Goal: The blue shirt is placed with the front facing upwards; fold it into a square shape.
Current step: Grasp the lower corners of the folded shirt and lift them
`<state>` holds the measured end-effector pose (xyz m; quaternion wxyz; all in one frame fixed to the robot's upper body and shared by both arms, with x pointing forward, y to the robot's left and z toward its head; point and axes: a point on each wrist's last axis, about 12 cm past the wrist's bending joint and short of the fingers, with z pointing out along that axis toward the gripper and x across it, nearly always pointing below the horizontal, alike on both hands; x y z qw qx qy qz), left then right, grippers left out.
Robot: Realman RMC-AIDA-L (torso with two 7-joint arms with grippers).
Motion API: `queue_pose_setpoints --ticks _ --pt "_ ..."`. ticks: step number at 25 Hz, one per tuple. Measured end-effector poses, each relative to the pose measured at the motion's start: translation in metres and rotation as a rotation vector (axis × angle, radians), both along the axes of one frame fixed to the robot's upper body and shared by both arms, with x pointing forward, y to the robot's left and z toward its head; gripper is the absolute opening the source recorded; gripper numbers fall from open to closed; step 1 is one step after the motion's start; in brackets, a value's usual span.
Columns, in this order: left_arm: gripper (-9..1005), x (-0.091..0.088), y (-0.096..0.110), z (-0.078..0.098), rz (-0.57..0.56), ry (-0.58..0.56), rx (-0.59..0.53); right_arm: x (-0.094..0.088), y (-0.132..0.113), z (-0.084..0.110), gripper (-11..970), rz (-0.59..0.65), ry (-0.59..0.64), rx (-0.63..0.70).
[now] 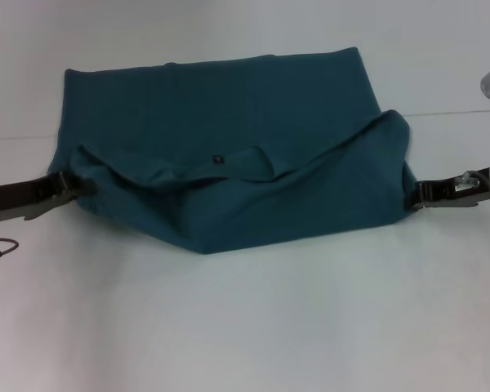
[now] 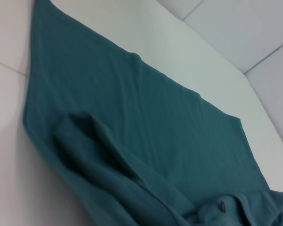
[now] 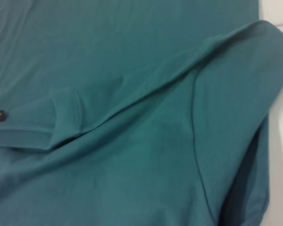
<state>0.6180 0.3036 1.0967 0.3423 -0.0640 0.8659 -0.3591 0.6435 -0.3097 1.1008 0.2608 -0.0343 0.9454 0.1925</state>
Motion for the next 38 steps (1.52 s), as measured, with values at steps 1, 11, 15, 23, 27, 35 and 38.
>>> queue_pose_setpoints --ticks 1,11,15,23,27,35,38 --pt "23 -0.001 0.000 0.000 -0.004 0.001 -0.001 -0.001 -0.002 0.002 0 0.006 0.005 0.002" --pt "24 -0.034 0.019 0.013 -0.167 0.029 -0.039 -0.027 -0.023 0.026 -1 0.071 0.106 -0.025" --pt "24 -0.050 0.025 0.015 -0.244 0.075 -0.041 -0.039 -0.024 0.026 -1 0.112 0.175 -0.006" --pt "24 -0.077 0.033 0.013 -0.362 0.214 0.001 -0.068 -0.024 0.027 -1 0.199 0.313 0.013" --pt "24 -0.088 0.034 0.012 -0.421 0.275 0.011 -0.084 -0.023 0.026 -1 0.239 0.381 0.021" --pt "24 -0.111 0.038 0.006 -0.480 0.403 0.032 -0.109 -0.020 0.012 0 0.274 0.510 0.017" --pt "24 -0.120 0.042 0.004 -0.486 0.437 0.030 -0.115 -0.021 0.010 0 0.288 0.533 0.027"
